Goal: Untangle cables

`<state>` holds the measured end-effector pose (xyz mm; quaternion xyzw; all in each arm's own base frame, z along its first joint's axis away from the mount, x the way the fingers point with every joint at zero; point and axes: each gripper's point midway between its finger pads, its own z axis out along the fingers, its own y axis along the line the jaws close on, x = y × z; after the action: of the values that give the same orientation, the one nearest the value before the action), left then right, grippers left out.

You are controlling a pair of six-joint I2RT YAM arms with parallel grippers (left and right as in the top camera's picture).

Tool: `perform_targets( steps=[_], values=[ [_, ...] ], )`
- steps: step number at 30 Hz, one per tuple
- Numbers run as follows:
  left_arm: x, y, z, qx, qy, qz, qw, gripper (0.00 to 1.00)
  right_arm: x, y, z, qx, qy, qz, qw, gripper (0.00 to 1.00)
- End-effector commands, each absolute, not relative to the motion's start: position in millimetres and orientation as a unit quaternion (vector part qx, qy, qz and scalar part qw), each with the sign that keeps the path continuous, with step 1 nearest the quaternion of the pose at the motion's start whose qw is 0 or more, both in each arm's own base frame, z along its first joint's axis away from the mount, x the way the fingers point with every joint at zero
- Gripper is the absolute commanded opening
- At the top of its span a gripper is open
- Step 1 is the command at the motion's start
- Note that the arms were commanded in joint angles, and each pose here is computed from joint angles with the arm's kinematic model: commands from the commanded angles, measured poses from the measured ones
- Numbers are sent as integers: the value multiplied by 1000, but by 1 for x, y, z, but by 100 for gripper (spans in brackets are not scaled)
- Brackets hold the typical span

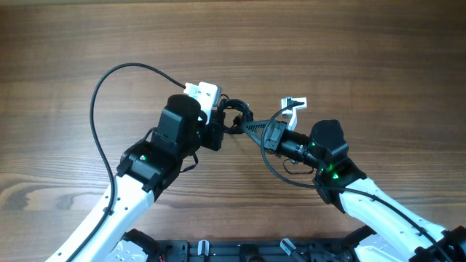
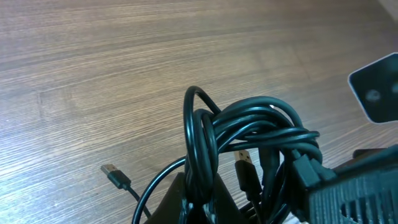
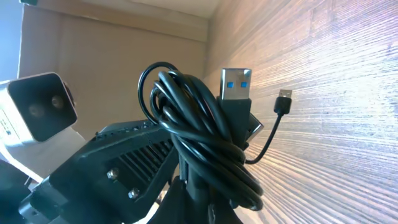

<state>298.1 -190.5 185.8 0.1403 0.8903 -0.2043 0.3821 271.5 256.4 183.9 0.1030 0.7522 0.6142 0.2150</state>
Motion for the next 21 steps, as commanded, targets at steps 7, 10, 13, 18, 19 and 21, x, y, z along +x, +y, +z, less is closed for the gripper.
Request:
perform_targets(
  steps=[7,10,13,18,19,21],
  values=[
    [270,-234,192,214,866,-290,346,4,294,247,182,173,746,593,249,5],
    [254,-251,192,243,858,-304,334,4,306,237,179,216,739,579,270,5],
    [232,-271,195,278,844,-334,316,4,310,234,179,229,735,576,275,5],
    [225,-293,199,304,824,-353,322,4,306,238,178,230,735,580,264,10],
    [227,-292,199,302,825,-352,323,4,306,237,176,225,740,575,267,14],
    [238,-281,205,284,827,-348,338,4,305,237,176,224,741,575,266,38]
  ],
)
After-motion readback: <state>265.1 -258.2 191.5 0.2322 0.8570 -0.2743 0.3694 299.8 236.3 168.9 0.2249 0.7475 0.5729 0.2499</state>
